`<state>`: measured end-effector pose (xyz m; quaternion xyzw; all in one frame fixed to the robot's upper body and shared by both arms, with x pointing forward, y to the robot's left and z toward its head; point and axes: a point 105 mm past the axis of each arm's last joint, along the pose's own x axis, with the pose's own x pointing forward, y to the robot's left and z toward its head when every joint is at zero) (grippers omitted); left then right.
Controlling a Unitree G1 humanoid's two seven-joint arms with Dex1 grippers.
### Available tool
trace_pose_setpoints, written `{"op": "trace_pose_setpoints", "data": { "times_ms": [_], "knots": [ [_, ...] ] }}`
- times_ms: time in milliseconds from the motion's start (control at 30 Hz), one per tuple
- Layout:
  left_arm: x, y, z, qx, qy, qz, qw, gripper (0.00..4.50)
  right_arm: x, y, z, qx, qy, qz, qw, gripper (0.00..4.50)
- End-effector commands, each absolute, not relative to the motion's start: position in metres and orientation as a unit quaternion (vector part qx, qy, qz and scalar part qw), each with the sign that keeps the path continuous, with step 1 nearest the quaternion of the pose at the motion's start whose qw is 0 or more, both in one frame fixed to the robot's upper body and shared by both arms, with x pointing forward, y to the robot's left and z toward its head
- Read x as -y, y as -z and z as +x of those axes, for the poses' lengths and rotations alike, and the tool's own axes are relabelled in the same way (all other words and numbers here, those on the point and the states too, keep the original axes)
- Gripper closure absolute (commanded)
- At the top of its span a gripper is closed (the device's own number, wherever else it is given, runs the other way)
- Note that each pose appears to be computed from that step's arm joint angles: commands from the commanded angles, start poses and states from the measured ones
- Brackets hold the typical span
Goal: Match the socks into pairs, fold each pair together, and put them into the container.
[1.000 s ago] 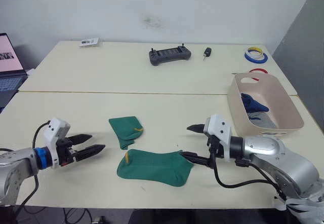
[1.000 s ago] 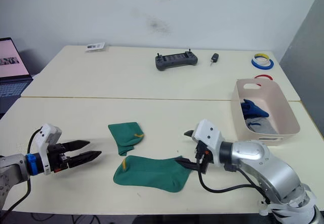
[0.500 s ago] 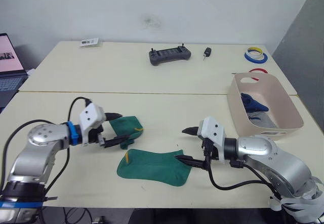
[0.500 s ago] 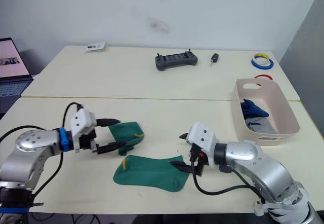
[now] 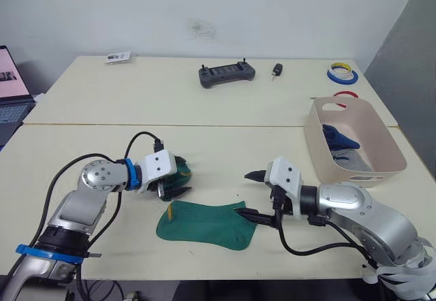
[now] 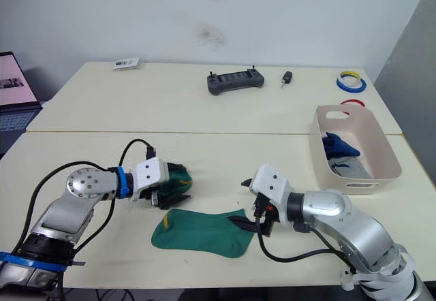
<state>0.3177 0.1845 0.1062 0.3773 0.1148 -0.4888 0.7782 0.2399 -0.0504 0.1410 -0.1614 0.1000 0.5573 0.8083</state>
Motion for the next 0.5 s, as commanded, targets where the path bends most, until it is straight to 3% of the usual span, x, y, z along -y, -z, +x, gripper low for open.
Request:
{"op": "trace_pose_setpoints", "data": {
  "times_ms": [33, 300, 500],
  "knots": [
    [-0.182, -0.109, 0.321, -0.107, 0.486, 0.402, 0.769, 1.83, 0.046, -0.15, 0.235, -0.079, -0.563, -0.168, 0.806, 0.0],
    [-0.2, -0.119, 0.327, -0.126, 0.465, 0.415, 0.772, 4.4, 0.046, -0.151, 0.235, -0.076, -0.56, -0.166, 0.808, 0.0],
    [-0.201, -0.164, 0.332, -0.136, 0.462, 0.288, 0.827, 4.48, 0.046, -0.151, 0.237, -0.072, -0.559, -0.165, 0.809, 0.0]
  ]
}}
